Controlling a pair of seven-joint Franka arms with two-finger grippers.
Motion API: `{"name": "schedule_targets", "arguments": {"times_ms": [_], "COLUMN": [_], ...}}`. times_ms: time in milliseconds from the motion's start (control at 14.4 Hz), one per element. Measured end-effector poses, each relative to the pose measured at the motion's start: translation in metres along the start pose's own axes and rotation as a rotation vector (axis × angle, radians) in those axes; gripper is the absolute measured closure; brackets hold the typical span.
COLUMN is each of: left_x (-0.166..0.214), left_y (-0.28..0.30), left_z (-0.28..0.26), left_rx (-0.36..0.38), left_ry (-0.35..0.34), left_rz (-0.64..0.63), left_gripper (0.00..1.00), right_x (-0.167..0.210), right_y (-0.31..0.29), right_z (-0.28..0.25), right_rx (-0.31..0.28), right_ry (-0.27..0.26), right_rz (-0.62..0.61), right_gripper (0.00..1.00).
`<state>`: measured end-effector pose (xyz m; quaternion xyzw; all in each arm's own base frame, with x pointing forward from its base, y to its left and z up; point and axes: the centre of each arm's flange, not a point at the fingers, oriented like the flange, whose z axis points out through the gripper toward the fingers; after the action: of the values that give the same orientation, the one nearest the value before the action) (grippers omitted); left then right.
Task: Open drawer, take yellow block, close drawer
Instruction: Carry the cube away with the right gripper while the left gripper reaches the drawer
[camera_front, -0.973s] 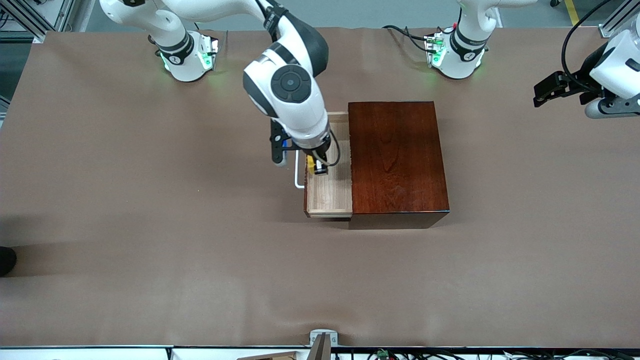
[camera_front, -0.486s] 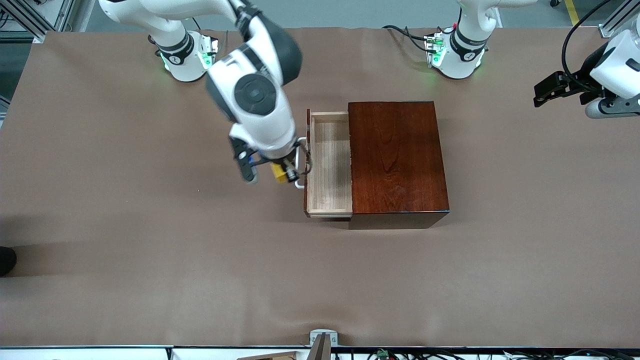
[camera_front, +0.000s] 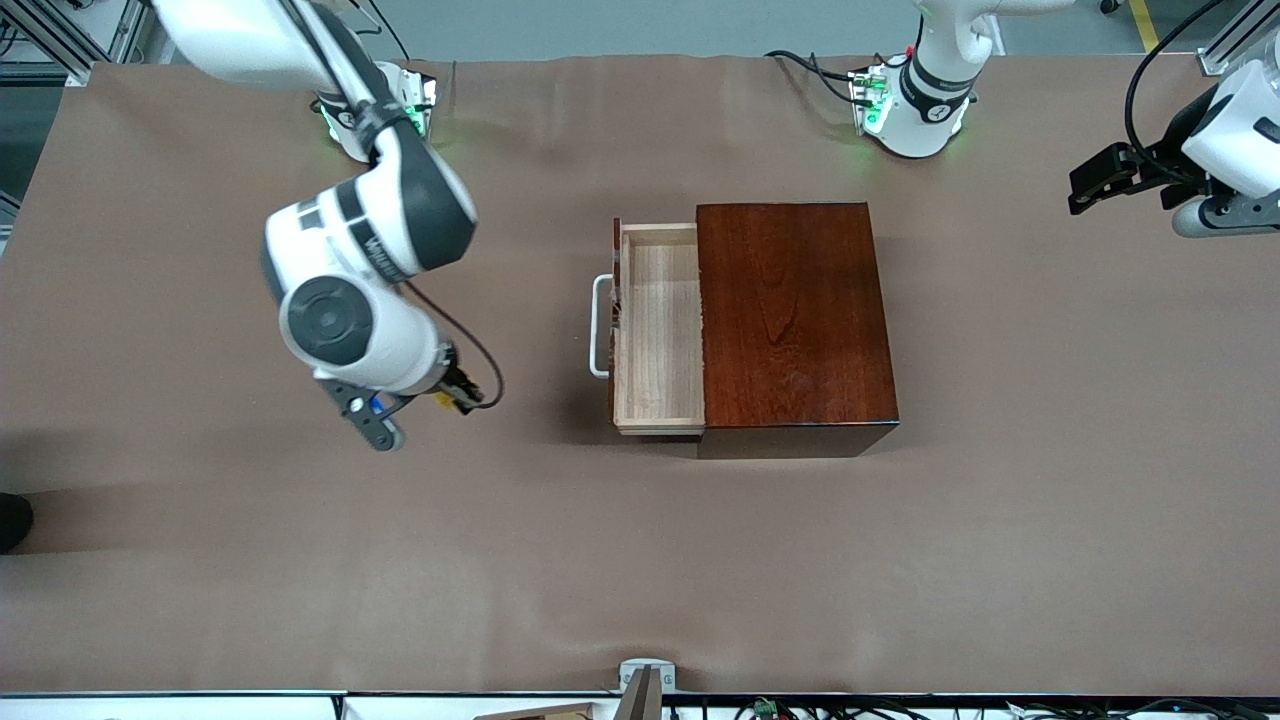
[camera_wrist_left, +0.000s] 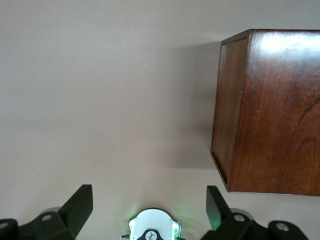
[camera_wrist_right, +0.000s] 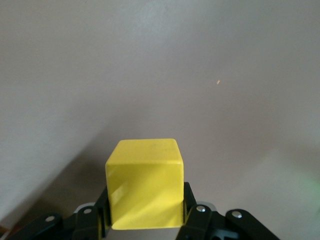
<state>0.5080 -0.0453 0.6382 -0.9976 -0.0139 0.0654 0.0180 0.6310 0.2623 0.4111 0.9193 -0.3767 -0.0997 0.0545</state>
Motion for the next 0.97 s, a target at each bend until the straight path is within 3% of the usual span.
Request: {"name": "schedule_targets", "arguments": {"times_ms": [347, 695, 973], "left_x": [-0.001, -0.002, 0.005], "left_y": [-0.003, 0.006, 0.09], "left_z": [-0.014, -0.016, -0.005], "left_rx": [-0.005, -0.003, 0.014], "left_ry": [0.032, 0.037, 0.028], "left_rz": [-0.008, 0.004, 0.084], "left_gripper": [0.0, 0.0, 0.0], "right_x": [0.074, 0.116, 0.135], "right_y": [0.069, 0.12, 0.149], "right_z": [0.036, 0.091, 0.15], "right_rx": [-0.037, -0.033, -0.012], "right_ry": [-0.066, -0.114, -0.106], "right_rz": [-0.207, -0.399, -0.551], "right_gripper": [0.44, 0.44, 0.44]}}
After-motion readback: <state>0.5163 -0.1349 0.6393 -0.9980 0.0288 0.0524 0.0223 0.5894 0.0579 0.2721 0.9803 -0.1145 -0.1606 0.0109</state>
